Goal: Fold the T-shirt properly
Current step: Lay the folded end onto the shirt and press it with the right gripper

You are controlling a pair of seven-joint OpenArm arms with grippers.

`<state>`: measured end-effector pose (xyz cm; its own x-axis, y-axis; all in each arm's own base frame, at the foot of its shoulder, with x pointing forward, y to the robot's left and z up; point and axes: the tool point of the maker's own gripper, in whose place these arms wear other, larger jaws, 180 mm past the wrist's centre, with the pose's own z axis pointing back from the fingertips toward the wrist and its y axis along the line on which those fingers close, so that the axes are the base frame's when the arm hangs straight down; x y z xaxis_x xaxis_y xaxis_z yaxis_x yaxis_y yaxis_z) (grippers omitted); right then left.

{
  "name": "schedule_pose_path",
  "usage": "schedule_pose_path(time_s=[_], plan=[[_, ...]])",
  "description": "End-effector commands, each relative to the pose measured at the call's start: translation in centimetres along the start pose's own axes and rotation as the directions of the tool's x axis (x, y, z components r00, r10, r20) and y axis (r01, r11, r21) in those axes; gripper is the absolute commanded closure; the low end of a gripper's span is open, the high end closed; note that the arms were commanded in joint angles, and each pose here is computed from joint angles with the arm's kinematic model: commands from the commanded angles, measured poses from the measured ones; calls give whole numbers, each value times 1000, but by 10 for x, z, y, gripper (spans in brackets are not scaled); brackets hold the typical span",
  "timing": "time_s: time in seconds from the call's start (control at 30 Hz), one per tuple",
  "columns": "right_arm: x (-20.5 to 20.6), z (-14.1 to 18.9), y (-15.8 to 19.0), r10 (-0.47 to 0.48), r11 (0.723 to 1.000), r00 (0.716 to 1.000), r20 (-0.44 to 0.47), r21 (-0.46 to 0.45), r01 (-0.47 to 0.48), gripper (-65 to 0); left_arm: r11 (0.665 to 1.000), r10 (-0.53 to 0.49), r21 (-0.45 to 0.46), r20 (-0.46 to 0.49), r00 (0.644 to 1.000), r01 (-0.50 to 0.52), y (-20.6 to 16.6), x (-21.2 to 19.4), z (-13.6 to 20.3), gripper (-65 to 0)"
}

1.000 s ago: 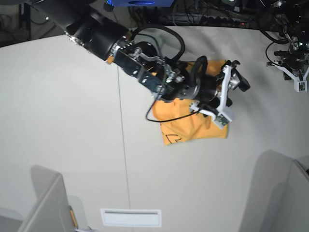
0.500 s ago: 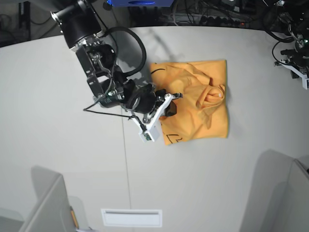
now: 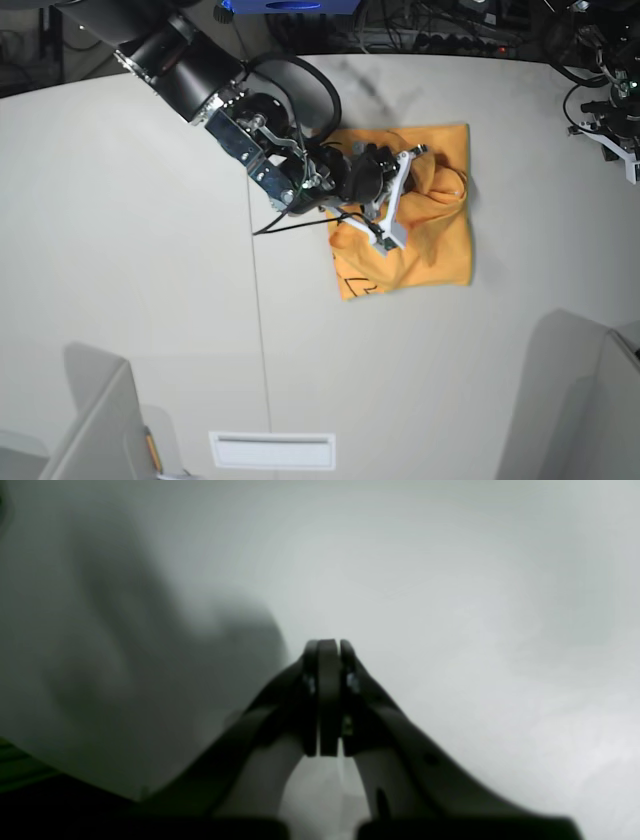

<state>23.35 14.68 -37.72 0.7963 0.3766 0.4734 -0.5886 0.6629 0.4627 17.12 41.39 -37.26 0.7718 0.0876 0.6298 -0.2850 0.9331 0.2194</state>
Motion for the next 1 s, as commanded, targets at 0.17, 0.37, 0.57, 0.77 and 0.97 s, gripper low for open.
schedule_pose_path(time_s=[0.17,0.37,0.57,0.77,0.97], plan=[[-17,0,60,128,985,992,-17,118,-125,0,1000,-16,18,39,999,15,8,14,4,0],[6,22,53,102,988,993,58,108,-108,0,1000,-17,19,41,999,16,9,14,4,0],[39,51,30,62,995,983,172,65,-75,0,1000,-17,19,41,999,16,9,14,4,0],[36,50,16,115,987,985,126,-130,-99,-293,1000,-17,19,41,999,16,9,14,4,0],[27,31,23,291,923,953,84,-288,-256,-338,1000,-14,18,40,999,14,8,13,4,0]])
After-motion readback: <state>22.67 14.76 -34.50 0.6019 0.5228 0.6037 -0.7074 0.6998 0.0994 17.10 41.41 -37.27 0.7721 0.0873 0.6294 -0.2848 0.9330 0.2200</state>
